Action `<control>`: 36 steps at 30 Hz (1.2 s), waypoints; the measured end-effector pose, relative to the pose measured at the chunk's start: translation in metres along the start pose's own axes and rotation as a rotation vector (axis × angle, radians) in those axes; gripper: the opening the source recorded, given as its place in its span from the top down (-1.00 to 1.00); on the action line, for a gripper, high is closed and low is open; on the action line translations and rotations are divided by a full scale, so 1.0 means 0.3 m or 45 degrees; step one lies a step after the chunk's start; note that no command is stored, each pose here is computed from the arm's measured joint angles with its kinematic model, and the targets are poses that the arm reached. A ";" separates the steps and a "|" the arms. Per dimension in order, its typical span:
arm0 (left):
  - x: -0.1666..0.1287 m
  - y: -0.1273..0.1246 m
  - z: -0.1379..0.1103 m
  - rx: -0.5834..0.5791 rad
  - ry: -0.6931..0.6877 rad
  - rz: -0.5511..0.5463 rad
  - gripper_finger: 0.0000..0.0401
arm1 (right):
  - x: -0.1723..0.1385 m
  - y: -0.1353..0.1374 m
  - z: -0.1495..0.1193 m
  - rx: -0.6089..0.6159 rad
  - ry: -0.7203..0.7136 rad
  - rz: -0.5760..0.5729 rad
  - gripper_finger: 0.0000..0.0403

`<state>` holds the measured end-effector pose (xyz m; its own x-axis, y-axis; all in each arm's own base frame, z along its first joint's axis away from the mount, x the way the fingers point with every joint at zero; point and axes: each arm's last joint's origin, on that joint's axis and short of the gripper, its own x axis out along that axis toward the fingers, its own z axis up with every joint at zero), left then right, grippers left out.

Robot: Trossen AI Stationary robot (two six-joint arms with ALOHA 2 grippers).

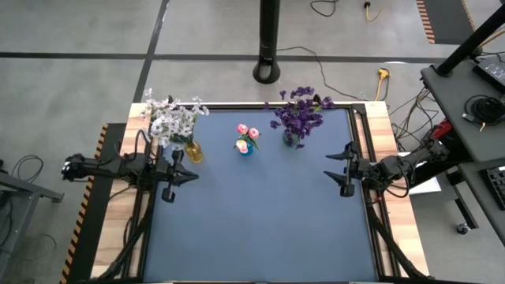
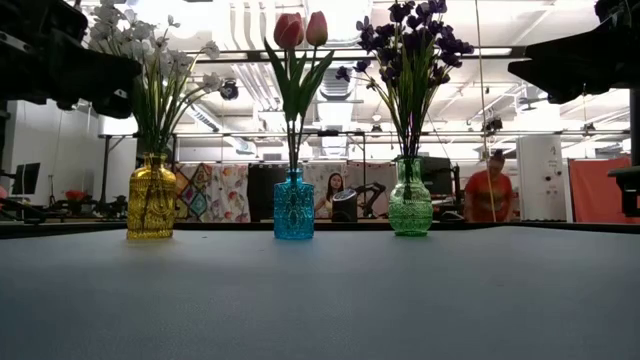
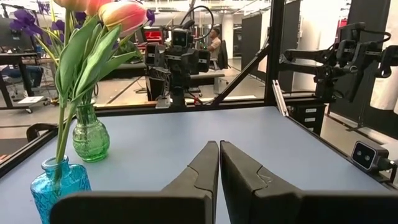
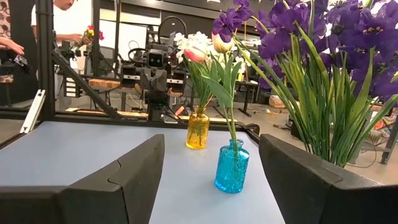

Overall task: Sort flowers into vase by color
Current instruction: Return to Home Position

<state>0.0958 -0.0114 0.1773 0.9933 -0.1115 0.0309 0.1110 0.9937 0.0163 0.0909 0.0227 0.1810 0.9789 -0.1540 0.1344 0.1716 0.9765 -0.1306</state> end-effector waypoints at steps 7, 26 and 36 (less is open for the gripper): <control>0.001 0.000 -0.001 0.000 0.006 0.000 1.00 | 0.000 0.000 0.000 0.000 0.000 0.001 -0.23; 0.001 0.000 0.000 0.000 0.002 0.000 1.00 | 0.000 0.000 0.000 0.000 0.000 0.000 -0.24; 0.001 0.000 0.000 0.000 0.003 -0.001 1.00 | 0.000 0.000 0.000 0.000 0.000 0.000 -0.26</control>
<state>0.0962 -0.0114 0.1772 0.9933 -0.1119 0.0288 0.1114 0.9936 0.0163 0.0910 0.0227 0.1809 0.9789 -0.1540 0.1341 0.1715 0.9765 -0.1308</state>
